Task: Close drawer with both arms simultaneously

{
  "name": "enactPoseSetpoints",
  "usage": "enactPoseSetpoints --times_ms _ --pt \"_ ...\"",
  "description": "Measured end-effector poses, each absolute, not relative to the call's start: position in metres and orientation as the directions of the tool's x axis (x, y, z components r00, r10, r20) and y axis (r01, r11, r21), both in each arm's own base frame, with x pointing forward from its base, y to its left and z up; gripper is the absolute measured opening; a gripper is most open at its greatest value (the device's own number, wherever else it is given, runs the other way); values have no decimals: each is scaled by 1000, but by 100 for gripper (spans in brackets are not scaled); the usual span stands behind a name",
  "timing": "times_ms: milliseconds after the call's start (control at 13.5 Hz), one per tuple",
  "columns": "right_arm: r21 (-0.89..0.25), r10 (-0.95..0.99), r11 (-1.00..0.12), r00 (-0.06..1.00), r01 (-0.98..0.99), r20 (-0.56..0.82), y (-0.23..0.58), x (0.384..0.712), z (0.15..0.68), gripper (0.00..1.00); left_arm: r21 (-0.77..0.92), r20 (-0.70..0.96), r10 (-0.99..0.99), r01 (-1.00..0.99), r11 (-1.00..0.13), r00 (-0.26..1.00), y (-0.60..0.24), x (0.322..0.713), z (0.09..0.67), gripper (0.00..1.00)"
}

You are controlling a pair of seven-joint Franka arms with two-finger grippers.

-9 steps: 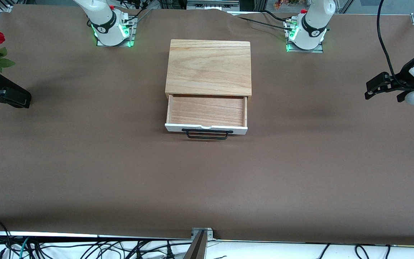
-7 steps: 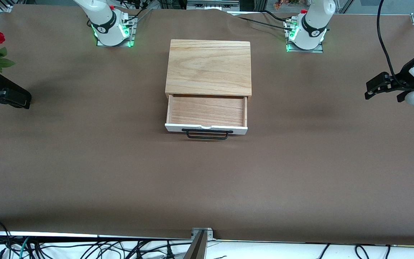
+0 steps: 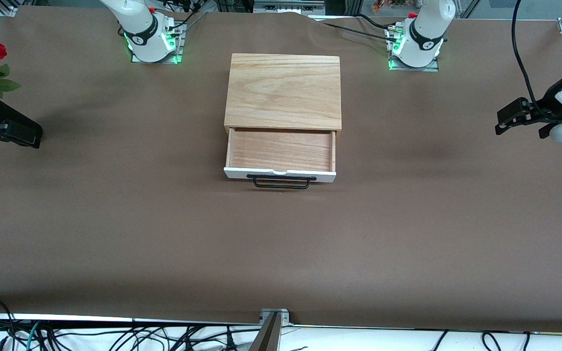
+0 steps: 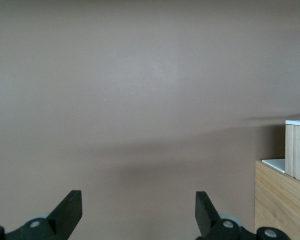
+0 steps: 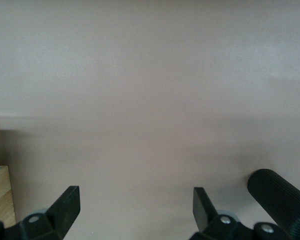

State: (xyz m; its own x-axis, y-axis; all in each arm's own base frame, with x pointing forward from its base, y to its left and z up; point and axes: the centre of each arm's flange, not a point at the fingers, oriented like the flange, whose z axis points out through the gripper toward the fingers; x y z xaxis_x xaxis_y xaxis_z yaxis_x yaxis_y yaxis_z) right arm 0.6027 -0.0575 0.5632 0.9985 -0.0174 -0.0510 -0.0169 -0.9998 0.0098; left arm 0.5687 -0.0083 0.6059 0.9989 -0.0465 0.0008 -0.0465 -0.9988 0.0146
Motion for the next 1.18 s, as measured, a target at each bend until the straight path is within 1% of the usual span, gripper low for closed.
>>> enactPoseSetpoints --times_ms 886,1181 --pt "10 -17 -1000 999 -17 -51 -58 603 563 100 15 -1 -47 -47 -999 999 -8 568 606 100" --pt "10 -17 -1000 999 -17 -51 -58 603 563 100 16 -34 -47 -47 -999 998 -8 565 603 100"
